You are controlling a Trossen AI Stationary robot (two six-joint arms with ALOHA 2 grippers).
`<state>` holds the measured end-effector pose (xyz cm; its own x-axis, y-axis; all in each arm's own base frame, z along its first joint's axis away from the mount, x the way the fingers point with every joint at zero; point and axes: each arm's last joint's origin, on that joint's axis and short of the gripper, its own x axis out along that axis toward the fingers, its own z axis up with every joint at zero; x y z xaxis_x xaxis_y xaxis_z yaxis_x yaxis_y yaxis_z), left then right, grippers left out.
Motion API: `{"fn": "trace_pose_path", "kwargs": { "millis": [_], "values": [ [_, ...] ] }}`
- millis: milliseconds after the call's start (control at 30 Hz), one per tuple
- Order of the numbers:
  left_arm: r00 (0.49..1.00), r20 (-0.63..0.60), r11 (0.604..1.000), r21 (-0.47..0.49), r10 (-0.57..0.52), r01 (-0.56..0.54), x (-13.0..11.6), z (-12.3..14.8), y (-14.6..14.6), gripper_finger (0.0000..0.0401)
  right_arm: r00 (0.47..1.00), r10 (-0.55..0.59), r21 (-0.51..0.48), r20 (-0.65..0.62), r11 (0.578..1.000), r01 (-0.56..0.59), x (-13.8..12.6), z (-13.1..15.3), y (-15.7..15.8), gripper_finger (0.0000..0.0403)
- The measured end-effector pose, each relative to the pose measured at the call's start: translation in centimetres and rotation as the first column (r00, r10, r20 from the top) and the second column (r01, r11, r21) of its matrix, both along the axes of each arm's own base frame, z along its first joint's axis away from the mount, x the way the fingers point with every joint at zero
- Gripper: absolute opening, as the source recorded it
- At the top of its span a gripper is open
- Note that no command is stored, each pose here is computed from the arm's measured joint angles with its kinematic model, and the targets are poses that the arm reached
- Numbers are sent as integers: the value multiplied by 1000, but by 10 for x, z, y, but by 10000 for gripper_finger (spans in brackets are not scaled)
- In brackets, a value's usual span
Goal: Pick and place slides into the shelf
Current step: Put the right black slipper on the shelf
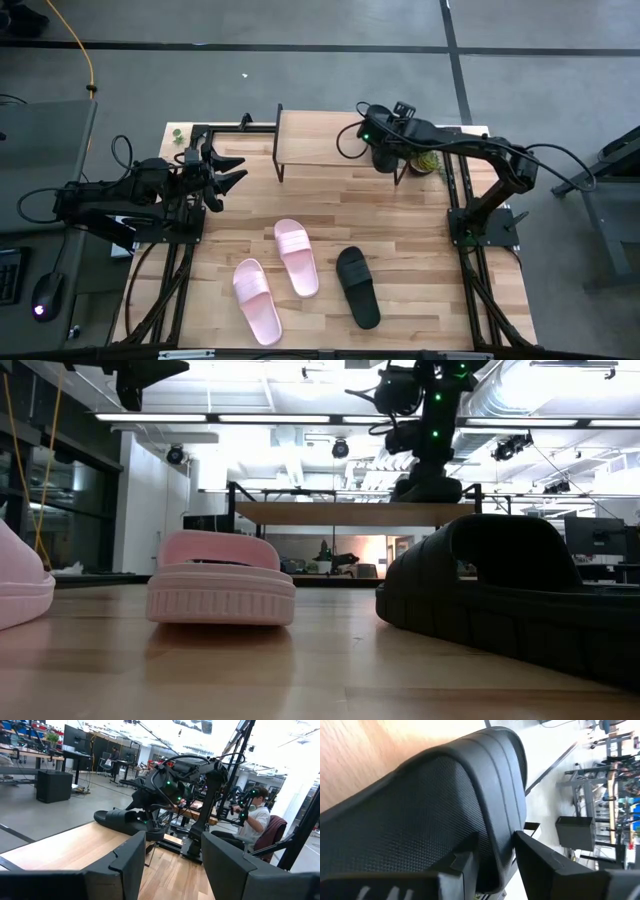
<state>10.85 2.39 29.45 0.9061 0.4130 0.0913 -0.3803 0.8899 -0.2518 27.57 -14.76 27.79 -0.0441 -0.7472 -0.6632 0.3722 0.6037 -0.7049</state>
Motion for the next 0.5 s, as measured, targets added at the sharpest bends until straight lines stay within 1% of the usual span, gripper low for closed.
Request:
{"fn": "trace_pose_path", "kwargs": {
  "millis": [100, 300, 500],
  "values": [
    [1000, 0, 1000, 0, 0, 0, 0, 0, 0, 175, 1000, 3, 13, 5, 1000, -3, 0, 0, 0, 126],
    [1000, 0, 1000, 0, 0, 0, 0, 0, 0, 175, 1000, 2, 5, -4, 1000, -2, 0, 0, 1, 153],
    [1000, 0, 1000, 0, 0, 0, 0, 0, 0, 175, 1000, -3, 1, -15, 1000, 3, -2, 0, 1, 161]
  ]
}}
